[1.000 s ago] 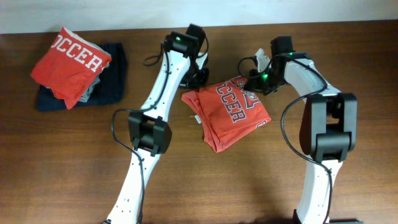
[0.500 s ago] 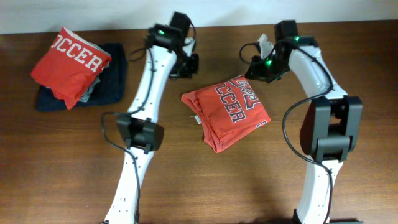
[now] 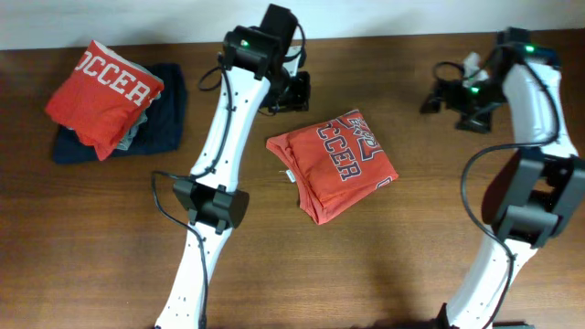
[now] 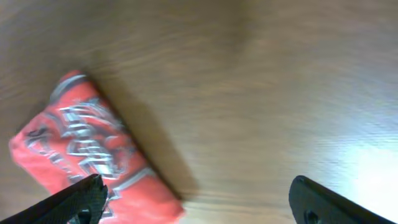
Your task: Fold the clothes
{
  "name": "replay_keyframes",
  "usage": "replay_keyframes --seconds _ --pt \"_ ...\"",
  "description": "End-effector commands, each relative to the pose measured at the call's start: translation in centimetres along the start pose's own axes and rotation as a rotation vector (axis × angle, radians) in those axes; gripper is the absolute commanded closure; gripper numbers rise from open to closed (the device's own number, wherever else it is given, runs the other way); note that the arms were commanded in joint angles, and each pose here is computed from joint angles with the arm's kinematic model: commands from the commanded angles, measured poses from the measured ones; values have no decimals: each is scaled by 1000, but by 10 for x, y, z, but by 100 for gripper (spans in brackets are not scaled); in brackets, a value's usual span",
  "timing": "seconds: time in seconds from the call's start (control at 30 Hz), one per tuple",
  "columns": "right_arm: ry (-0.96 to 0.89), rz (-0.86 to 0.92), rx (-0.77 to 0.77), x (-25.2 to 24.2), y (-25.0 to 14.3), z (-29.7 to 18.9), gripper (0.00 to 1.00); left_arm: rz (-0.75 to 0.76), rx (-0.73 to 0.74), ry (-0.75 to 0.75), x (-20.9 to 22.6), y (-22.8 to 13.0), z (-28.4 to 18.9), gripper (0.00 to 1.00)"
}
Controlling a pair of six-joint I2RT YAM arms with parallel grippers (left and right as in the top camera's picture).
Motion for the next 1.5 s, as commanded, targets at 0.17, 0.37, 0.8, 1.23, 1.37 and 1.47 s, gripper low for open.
replay_keyframes --seconds 0.17,0.37,0.8,1.23,1.37,1.47 --pt "-37 45 -42 -24 -3 -25 1 109 -243 123 -35 -23 -80 46" --pt "-37 49 -44 -26 -3 -26 1 137 -206 240 -33 -48 -88 39" --pt "-37 49 -43 -26 -3 -26 1 -239 73 475 44 -117 0 14" --pt "-37 49 -44 -26 -3 -26 1 -235 -21 163 17 -92 66 1" --pt "-37 49 -43 -26 -3 -26 1 -274 -27 171 19 -91 71 1" --pt "-37 49 -43 -26 -3 -26 1 -314 -18 187 22 -93 75 1"
Point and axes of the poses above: each gripper's point midway between its finger pads, its own z axis out along the fingers, its own x axis along the line the jaws close on, y = z × x, the point moved 5 cm from there along -z, back along the fingers, and after that the axes turned 14 degrees about -z, right-handed, at the moved point
